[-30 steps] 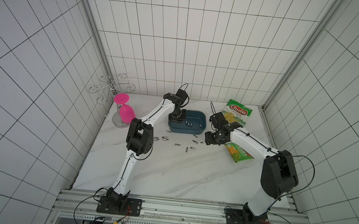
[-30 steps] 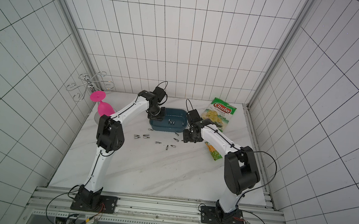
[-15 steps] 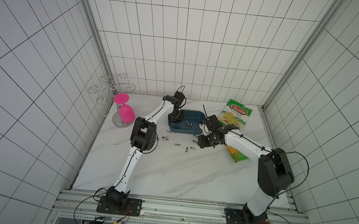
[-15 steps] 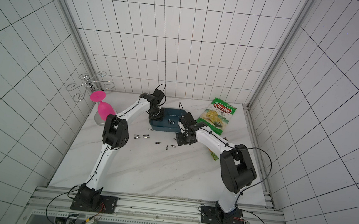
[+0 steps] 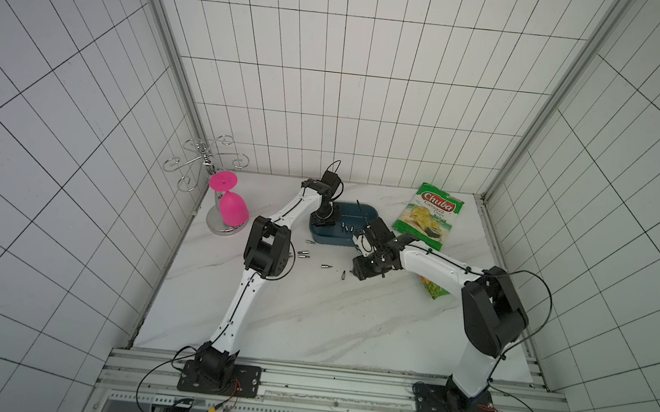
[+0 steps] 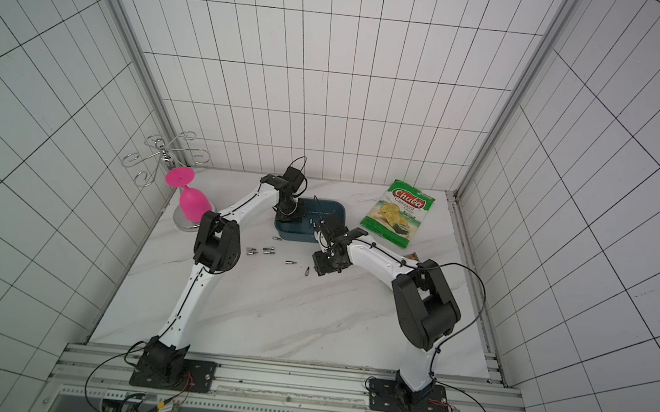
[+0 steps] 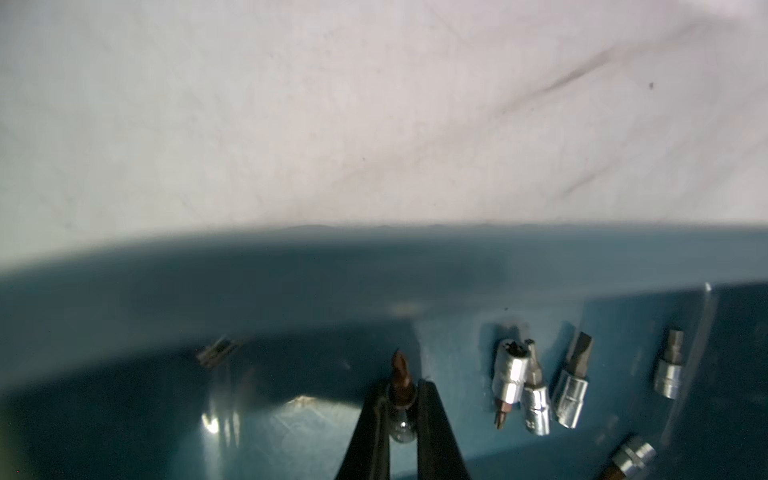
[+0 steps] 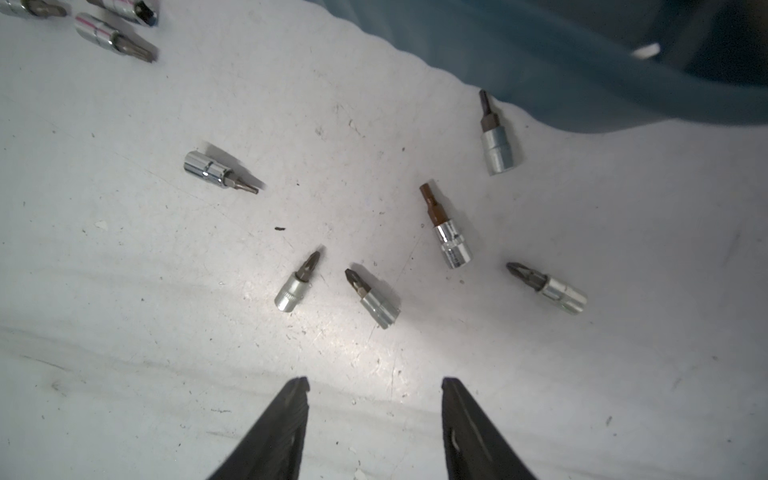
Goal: Put the bit on the desktop into the storage box
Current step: Place the screwdriver bit in the storage box, then pick up the screwdriver bit from the center of the board.
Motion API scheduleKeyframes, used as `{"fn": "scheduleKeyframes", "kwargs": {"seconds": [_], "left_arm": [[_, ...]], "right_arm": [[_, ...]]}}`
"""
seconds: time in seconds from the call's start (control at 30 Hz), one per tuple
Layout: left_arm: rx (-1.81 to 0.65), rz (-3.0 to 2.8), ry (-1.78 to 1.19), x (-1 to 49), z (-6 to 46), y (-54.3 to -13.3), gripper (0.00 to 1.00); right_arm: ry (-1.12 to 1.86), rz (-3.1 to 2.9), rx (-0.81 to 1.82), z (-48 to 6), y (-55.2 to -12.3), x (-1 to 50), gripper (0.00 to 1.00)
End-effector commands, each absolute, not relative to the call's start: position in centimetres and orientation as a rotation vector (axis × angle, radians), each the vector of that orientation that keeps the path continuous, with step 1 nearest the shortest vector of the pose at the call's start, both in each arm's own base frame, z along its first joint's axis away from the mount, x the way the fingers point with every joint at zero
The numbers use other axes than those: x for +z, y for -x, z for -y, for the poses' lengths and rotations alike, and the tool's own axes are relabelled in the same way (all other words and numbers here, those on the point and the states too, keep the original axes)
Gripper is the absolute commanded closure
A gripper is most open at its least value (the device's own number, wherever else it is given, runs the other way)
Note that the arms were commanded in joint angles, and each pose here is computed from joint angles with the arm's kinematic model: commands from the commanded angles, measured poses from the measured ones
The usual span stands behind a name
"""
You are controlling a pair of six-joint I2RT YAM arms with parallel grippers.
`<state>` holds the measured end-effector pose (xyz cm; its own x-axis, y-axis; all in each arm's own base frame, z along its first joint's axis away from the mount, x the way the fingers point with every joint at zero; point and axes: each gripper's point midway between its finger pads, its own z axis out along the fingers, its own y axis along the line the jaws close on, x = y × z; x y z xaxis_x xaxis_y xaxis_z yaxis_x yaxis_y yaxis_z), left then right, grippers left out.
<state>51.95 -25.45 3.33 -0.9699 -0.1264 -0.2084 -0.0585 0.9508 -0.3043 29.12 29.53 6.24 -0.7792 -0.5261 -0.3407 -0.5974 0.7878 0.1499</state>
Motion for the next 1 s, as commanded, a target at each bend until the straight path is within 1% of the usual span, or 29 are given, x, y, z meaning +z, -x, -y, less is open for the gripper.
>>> {"fn": "scheduleKeyframes", "kwargs": {"seconds": [0.0,0.23,0.43,0.57,0.77,0.97], "left_arm": [[-0.446,-2.880,0.127,2.2,26.2,-52.1,1.00],[-0.452,-2.885,0.121,2.0,26.3,-52.0,1.00],[-0.476,-2.866,0.110,3.1,26.5,-52.2,0.81],[-0.508,-2.853,0.107,4.1,26.8,-52.2,0.74],[-0.554,-2.792,0.106,7.4,27.1,-52.7,0.69],[-0.610,-2.705,0.141,12.5,25.9,-53.4,0.67]], "right_arm": [[0.913,-2.719,0.356,-29.8,-28.5,4.9,0.47],[0.951,-2.725,0.319,-30.0,-29.1,3.7,0.51],[0.991,-2.711,0.302,-30.5,-29.8,3.3,0.52],[0.997,-2.705,0.297,-30.8,-30.2,3.2,0.52],[1.025,-2.711,0.298,-31.1,-30.3,2.6,0.55],[1.057,-2.715,0.309,-31.4,-30.3,2.3,0.59]]}}
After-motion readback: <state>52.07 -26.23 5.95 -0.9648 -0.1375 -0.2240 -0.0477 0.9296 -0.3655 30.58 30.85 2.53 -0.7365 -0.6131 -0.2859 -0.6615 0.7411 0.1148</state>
